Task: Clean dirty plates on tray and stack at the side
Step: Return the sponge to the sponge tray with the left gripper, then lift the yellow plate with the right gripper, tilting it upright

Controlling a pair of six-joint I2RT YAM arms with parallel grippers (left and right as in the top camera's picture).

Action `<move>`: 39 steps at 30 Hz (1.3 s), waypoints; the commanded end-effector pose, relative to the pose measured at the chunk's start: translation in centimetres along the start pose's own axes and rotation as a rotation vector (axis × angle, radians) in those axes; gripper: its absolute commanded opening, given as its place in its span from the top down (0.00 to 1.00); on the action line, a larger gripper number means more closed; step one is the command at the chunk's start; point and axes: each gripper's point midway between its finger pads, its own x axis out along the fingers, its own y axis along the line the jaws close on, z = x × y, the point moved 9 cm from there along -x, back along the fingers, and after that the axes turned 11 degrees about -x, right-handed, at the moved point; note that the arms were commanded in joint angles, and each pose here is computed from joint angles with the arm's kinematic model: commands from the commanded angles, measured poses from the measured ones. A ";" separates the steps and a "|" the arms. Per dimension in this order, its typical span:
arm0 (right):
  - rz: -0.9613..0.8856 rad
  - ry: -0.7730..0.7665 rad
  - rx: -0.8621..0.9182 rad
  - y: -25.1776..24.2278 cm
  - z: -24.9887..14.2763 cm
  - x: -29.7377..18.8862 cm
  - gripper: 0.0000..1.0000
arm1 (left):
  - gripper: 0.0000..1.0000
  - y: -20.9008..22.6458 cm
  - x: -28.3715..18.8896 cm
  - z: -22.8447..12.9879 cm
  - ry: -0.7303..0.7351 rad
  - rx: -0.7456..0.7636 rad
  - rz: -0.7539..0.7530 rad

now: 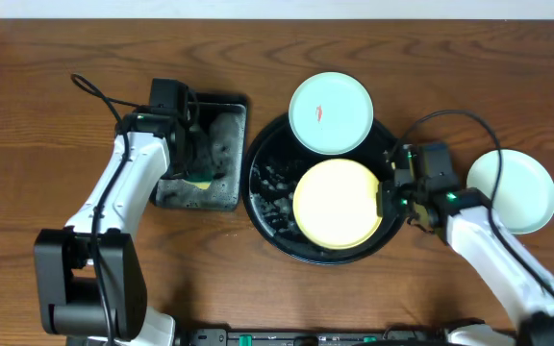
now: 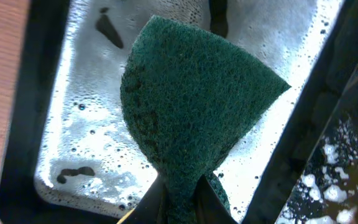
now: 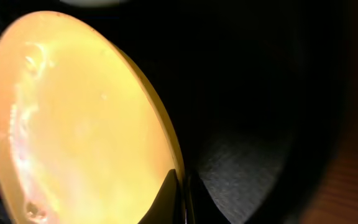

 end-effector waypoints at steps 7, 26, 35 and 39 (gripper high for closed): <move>-0.242 -0.183 -0.144 1.8 1.6 -5.2 0.99 | 0.62 0.0 -0.1 -0.4 0.028 0.035 -0.025; -0.635 -0.400 -0.543 8.8 1.2 -9.7 0.99 | 0.37 -0.6 -5.7 -1.5 -0.040 0.051 -0.172; -0.787 -0.545 -0.699 12.8 0.8 -12.3 0.99 | 0.23 -0.5 -7.4 -1.9 -0.081 0.057 -0.195; -0.825 -0.574 -0.782 14.1 0.6 -13.0 0.99 | 0.20 -0.5 -7.4 -1.9 -0.082 0.057 -0.195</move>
